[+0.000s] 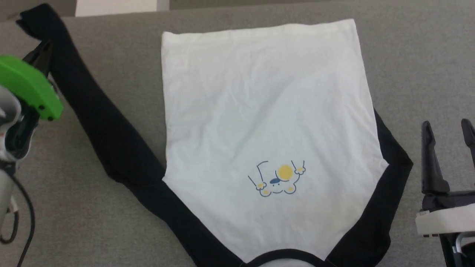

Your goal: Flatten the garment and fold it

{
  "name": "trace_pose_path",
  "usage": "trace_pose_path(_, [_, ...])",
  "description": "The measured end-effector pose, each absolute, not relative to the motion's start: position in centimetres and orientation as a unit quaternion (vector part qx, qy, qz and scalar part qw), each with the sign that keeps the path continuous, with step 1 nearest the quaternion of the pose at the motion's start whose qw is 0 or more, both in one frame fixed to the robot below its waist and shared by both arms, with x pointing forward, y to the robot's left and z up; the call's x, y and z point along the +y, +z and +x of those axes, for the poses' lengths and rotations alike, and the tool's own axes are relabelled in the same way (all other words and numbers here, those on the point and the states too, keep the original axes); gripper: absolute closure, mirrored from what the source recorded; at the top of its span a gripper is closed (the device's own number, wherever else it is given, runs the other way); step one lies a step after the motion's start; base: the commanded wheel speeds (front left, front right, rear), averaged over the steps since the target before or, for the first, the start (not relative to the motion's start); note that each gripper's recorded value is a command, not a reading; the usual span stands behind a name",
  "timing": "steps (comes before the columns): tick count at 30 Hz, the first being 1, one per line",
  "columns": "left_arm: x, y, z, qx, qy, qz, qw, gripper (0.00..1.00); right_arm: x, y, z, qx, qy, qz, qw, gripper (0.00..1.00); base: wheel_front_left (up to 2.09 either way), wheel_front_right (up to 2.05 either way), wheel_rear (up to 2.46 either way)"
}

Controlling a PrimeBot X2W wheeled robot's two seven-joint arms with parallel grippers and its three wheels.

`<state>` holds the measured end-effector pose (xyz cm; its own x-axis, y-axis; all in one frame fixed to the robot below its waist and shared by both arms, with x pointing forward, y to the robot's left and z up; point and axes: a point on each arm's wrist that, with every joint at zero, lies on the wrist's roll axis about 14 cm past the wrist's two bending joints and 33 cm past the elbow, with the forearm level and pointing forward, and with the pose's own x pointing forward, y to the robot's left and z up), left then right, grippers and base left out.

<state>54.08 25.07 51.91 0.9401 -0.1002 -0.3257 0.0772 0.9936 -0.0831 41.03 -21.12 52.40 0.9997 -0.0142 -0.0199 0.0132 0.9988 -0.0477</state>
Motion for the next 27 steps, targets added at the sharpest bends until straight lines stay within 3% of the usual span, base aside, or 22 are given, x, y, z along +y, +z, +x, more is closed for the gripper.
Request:
trace_pose_path(13, [33.5,56.4,44.4,0.121,0.060,-0.051,0.990,1.00,-20.8,56.3,37.4,-0.034,-0.001,-0.010,0.999,0.00,0.00,0.00,0.00])
trace_pose_path(27, [31.3,61.0,39.5,0.048,0.051,-0.041,0.997,1.00,-20.3,59.4,35.4,-0.075,0.010,-0.002,0.997,0.00,0.00,0.00,0.00])
